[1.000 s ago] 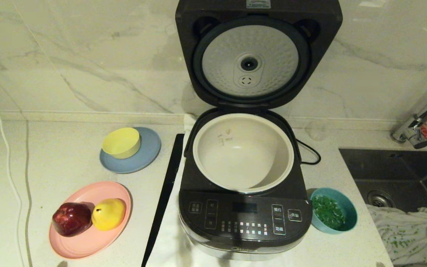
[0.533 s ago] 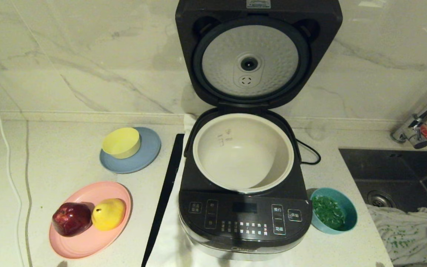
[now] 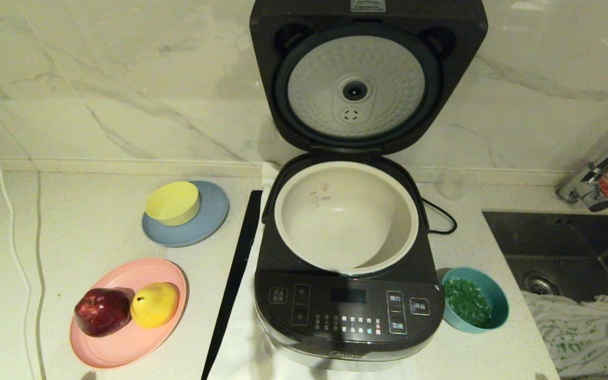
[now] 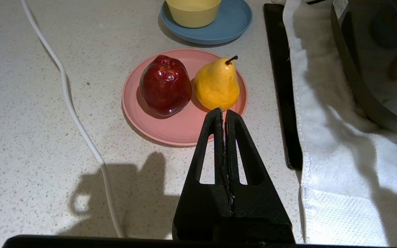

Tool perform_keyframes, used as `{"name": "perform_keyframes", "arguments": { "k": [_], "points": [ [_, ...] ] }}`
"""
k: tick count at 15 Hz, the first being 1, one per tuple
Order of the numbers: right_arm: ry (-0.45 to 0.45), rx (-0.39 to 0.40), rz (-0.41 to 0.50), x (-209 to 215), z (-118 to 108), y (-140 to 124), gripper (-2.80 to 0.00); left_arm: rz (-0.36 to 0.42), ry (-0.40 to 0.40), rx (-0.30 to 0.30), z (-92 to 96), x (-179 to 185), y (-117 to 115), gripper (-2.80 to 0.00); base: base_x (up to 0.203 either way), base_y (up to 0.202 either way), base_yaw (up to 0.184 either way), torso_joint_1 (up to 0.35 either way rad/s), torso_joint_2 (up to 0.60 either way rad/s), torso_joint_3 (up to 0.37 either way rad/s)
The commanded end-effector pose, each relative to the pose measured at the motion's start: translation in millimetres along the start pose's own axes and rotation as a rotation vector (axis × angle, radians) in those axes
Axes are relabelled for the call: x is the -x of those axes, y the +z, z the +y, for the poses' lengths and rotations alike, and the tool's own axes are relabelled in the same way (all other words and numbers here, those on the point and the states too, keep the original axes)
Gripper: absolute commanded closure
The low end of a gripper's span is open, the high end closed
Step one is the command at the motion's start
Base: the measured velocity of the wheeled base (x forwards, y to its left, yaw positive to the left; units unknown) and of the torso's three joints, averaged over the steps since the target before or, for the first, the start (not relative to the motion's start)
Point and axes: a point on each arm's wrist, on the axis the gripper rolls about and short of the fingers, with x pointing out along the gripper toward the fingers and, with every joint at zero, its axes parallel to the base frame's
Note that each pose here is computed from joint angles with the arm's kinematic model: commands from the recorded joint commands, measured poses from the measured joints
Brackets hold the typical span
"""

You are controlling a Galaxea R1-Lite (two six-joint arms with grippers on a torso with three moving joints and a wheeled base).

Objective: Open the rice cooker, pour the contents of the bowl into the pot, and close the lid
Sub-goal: Turn on the tap

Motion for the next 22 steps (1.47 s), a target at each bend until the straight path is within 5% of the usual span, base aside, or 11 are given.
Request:
{"name": "perform_keyframes", "arguments": {
  "k": [1, 6, 10, 17, 22],
  "points": [
    [-0.003, -0.001, 0.0, 0, 0, 0, 0.0, 0.002, 0.0, 0.0, 0.0, 0, -1, 0.0, 0.0, 0.0, 0.0, 0.0, 0.0, 0.0],
    [-0.043, -0.003, -0.078, 23, -1, 50, 0.0, 0.003, 0.0, 0.0, 0.0, 0, -1, 0.0, 0.0, 0.0, 0.0, 0.0, 0.0, 0.0],
    [-0.087, 0.021, 0.074, 12, -3, 87, 0.0, 0.003, 0.0, 0.001, 0.0, 0, -1, 0.0, 0.0, 0.0, 0.0, 0.0, 0.0, 0.0],
    [-0.285, 0.069, 0.347, -137, -11, 133, 0.0, 0.002, 0.0, -0.001, 0.0, 0, -1, 0.0, 0.0, 0.0, 0.0, 0.0, 0.0, 0.0],
    [-0.517, 0.111, 0.329, -253, -30, 126, 0.0, 0.003, 0.0, -0.001, 0.0, 0, -1, 0.0, 0.0, 0.0, 0.0, 0.0, 0.0, 0.0]
  ]
}}
